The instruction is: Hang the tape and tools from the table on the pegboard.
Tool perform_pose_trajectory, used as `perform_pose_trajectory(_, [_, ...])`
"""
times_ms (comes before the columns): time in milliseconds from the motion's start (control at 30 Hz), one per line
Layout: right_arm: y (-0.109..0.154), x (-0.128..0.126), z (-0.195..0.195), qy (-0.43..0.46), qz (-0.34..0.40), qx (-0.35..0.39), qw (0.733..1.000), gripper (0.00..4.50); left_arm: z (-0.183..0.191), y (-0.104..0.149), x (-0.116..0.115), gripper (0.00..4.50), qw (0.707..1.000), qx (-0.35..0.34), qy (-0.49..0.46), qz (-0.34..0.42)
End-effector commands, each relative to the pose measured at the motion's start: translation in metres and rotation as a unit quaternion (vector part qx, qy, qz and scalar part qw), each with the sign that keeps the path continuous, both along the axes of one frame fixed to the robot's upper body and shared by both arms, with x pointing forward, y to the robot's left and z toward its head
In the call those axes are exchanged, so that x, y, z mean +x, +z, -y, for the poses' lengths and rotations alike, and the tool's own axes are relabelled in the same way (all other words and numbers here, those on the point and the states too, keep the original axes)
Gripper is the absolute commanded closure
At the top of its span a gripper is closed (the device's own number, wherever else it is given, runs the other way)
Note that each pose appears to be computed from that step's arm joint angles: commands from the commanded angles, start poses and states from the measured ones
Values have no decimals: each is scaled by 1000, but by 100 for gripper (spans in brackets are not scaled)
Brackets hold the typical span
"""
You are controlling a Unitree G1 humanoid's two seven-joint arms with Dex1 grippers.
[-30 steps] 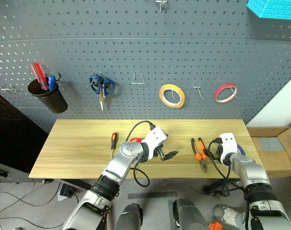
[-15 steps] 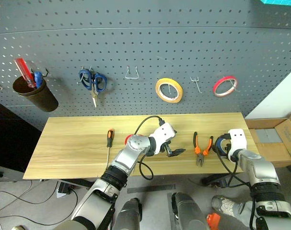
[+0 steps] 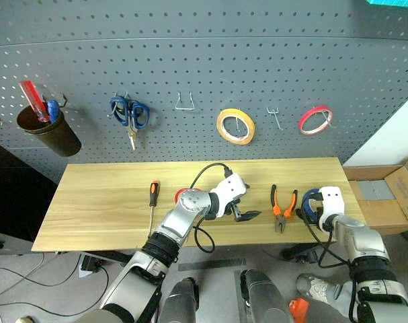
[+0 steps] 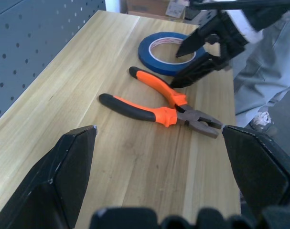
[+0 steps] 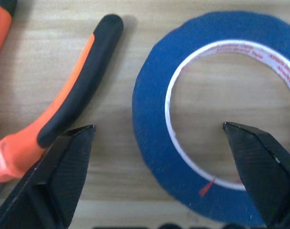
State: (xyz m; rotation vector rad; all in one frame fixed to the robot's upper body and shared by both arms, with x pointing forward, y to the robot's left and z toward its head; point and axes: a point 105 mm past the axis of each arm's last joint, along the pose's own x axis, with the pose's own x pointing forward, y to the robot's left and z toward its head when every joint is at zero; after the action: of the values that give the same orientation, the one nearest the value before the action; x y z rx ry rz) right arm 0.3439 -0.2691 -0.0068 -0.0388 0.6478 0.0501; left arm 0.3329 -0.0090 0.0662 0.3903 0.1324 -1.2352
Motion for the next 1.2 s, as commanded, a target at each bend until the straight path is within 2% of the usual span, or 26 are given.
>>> perform_pose_trajectory(33, [-9,-1,8,5,-15,1,1000,121,5,13,-2,0,1000,-13,-14,20])
perform_pose_trajectory(267, [-6,9,7,19,-4,-2,1000,370,6,15,-2,0,1000,-14,-15,20])
perform_pose_trajectory(300, [-6,10,6,24,-3,-6,1000,402,7,15,-2,0,1000,-15,-15,20])
perform_pose_trajectory(333, [-6,10,6,27,-2,-11,1000,412,7,15,-2,0,1000,-15,-15,20])
perform_pose_trajectory(400, [-5,9,9,34,3,-26,999,412,8,16,-1,0,1000,-18,-13,20])
perform_pose_trajectory(500, [9,8,13,64,37,-88,993,412,8,23,1,0,999,-36,-3,16])
perform_pose_trajectory(633, [64,-2,-13,128,158,-182,962,412,-15,34,-9,0,997,-77,22,-6])
perform_pose_trajectory(733, [89,-15,-39,163,220,-214,938,412,-32,36,-19,0,994,-93,47,-24])
perform_pose_trajectory(833, [108,-27,-77,203,286,-225,909,412,-51,45,-24,0,988,-117,91,-34])
perform_pose_trajectory(1000, [118,-30,-118,264,352,-231,868,412,-58,65,-22,0,978,-152,141,-29])
perform_pose_trajectory(1133, [126,-14,-139,288,396,-220,844,412,-85,86,-22,0,958,-196,208,-25])
perform_pose_trajectory(1200, [129,-5,-141,297,411,-226,832,412,-92,87,-24,0,951,-204,230,-29])
